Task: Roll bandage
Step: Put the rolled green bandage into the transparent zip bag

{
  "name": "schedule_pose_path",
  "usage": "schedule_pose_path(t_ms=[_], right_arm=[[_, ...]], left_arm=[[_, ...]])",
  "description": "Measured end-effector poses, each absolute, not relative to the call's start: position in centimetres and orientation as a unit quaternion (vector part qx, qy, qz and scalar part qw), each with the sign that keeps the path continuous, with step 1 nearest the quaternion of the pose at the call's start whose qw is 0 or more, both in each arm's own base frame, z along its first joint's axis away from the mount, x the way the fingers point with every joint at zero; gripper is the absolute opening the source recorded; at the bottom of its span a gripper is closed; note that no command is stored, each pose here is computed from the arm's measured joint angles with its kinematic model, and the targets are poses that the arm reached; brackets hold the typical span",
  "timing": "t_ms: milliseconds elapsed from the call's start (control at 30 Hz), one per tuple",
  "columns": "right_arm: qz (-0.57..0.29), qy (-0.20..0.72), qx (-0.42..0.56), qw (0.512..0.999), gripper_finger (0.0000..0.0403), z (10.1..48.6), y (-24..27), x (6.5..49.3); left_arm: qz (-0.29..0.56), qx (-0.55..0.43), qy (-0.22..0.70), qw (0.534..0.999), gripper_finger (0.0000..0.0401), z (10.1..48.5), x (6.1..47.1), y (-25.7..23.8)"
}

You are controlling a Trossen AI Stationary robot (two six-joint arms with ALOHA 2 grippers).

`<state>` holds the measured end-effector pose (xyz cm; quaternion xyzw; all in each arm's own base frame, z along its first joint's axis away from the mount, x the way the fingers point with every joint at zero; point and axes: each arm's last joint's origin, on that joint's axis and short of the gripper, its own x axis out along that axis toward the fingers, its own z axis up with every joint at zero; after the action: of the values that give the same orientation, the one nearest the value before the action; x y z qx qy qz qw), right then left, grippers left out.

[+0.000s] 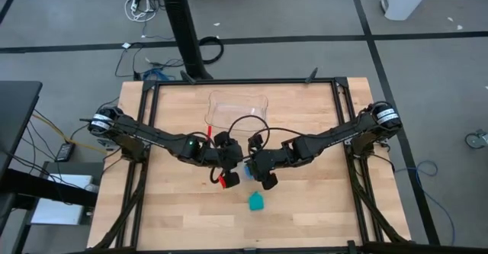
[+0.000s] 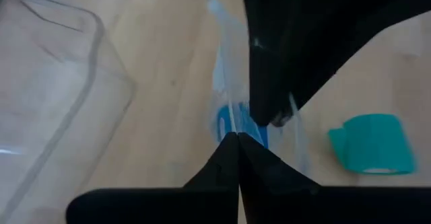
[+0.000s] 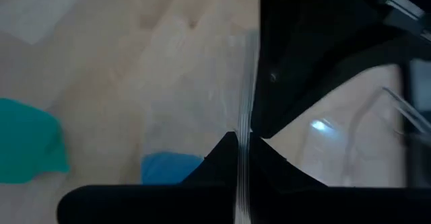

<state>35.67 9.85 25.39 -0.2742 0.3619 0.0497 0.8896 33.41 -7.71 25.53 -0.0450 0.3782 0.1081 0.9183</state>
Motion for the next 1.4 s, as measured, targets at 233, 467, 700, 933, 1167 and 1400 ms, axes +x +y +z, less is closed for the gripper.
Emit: schedule_pose_path(t_ms=[233, 467, 700, 933, 1167, 1400], right_arm=[[0.039, 0.367, -0.283, 0.886, 0.0057, 25.4, 11.5, 34.8], [-0.019, 0.385, -0.242, 0.890, 0.0073, 25.2, 11.1, 34.6], [-0.025, 0.364, -0.242, 0.899, 0.0076, 25.5, 10.3, 35.3], [0.006, 0.360, -0.227, 0.905, 0.0086, 25.6, 9.4, 35.8], [0.052, 0.363, -0.205, 0.908, 0.0077, 25.3, 9.5, 35.7], [0.049, 0.380, -0.184, 0.905, 0.0071, 22.9, 10.3, 34.8]], left_arm=[[0.157, 0.009, 0.378, 0.912, 0.0002, 25.4, 33.1, -7.3], [0.152, 0.103, 0.363, 0.913, 0.0001, 25.7, 32.9, -8.6], [0.142, 0.113, 0.358, 0.916, 0.0001, 25.8, 32.9, -9.2], [0.139, 0.107, 0.341, 0.923, 0.0000, 26.0, 33.1, -9.4], [0.164, 0.121, 0.332, 0.921, 0.0000, 26.1, 33.0, -9.5], [0.175, 0.137, 0.320, 0.921, 0.0000, 26.3, 32.9, -10.1]])
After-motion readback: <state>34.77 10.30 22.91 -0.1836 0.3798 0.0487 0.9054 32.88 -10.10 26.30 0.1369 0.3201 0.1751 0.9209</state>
